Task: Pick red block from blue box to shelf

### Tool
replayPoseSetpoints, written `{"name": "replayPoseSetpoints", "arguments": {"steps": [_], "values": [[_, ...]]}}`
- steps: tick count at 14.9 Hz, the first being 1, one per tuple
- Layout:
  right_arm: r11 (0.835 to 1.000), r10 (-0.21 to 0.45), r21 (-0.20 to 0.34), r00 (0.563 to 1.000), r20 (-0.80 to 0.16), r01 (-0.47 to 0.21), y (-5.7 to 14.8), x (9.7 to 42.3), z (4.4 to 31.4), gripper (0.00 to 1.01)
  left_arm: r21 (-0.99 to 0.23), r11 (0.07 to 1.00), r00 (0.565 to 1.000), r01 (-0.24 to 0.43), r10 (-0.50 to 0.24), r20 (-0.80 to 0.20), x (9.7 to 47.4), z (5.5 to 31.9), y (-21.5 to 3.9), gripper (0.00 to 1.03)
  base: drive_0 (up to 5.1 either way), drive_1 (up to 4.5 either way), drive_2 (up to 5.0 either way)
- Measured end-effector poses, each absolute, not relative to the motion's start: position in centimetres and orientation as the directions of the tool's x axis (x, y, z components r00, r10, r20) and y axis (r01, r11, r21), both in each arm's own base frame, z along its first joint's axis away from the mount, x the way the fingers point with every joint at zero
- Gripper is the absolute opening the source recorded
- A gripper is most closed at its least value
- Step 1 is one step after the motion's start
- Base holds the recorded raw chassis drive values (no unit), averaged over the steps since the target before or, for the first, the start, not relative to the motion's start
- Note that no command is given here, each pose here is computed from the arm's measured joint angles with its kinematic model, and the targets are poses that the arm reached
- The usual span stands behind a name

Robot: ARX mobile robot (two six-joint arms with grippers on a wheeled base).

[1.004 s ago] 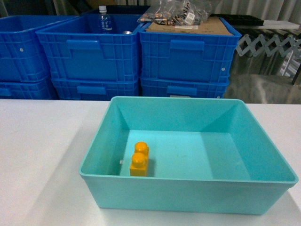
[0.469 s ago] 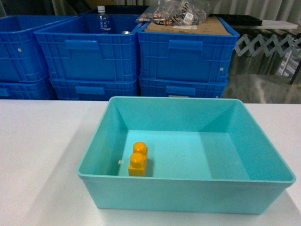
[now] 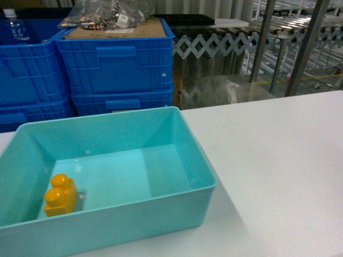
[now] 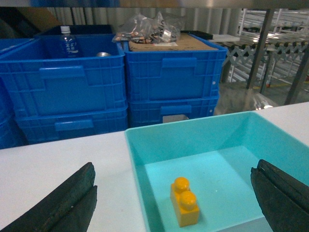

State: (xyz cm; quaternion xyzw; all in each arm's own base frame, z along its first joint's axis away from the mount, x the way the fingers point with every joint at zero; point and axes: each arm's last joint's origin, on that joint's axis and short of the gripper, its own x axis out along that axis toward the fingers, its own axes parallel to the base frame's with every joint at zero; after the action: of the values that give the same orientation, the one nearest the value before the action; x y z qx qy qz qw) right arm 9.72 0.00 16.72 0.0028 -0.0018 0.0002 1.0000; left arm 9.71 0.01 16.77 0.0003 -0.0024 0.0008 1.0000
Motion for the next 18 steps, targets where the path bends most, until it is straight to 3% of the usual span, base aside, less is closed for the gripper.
{"name": "replayPoseSetpoints", "arguments": {"steps": [18], "values": [[1.0, 0.0, 0.006, 1.0, 0.004, 0.0, 0.0, 9.72, 16.72, 0.28, 0.001, 1.0, 1.0, -0.002, 0.002, 0.005, 9.71, 16.77, 0.01, 0.98, -1.6, -1.56, -1.6]]}}
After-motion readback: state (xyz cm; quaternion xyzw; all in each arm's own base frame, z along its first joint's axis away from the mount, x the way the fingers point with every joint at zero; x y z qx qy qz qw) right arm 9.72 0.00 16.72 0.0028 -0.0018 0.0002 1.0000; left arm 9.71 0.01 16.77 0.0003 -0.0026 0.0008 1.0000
